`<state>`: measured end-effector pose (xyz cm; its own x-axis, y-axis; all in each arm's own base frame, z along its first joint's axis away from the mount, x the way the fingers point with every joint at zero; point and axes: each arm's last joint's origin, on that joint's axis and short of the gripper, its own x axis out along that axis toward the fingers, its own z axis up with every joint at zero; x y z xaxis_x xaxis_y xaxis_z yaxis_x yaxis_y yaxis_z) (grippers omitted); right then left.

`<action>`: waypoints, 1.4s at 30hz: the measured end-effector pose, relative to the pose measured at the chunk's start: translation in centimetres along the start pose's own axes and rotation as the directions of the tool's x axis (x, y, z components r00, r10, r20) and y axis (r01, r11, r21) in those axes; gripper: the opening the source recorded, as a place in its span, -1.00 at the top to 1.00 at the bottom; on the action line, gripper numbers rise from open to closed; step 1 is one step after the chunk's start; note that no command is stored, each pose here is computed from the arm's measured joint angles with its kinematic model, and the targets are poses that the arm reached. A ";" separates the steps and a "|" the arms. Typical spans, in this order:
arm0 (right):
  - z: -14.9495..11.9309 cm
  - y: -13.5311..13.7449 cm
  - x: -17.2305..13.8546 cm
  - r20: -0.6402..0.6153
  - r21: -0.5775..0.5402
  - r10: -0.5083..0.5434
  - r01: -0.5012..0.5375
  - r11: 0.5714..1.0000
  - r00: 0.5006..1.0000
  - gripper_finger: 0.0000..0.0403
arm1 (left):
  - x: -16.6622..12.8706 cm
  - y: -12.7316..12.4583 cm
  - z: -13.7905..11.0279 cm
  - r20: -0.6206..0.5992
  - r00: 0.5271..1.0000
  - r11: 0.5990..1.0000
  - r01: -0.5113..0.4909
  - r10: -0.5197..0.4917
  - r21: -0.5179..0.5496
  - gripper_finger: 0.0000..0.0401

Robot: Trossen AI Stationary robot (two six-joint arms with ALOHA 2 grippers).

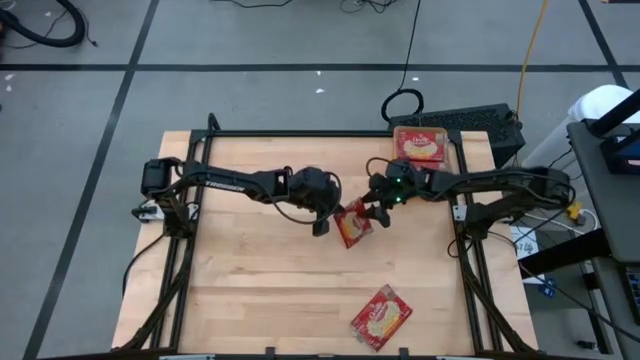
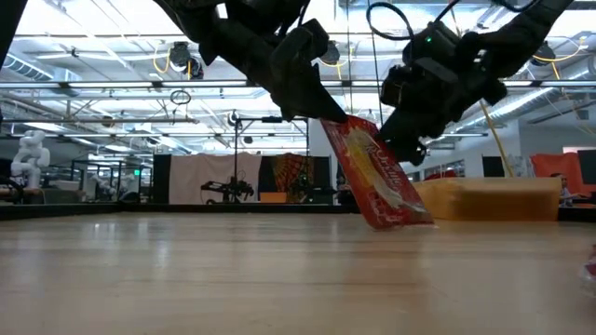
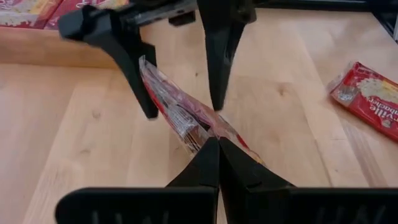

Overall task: Sort popcorn bags into baskets
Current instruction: Put the red popcorn bag into the orange bin

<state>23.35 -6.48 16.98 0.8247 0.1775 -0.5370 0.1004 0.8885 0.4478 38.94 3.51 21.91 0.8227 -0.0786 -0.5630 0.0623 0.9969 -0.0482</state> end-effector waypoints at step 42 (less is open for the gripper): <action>16.3 8.1 -2.5 -0.152 -0.003 0.074 -0.075 0.997 0.986 0.97 | -12.6 1.8 5.0 0.236 0.969 0.913 0.162 -0.075 -0.375 -0.31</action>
<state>31.19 -6.62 33.54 0.7355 0.3050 -0.6050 0.0363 0.8739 0.4847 31.52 6.36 33.05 0.9257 -0.1495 -0.3475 -0.0223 0.8954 -0.4446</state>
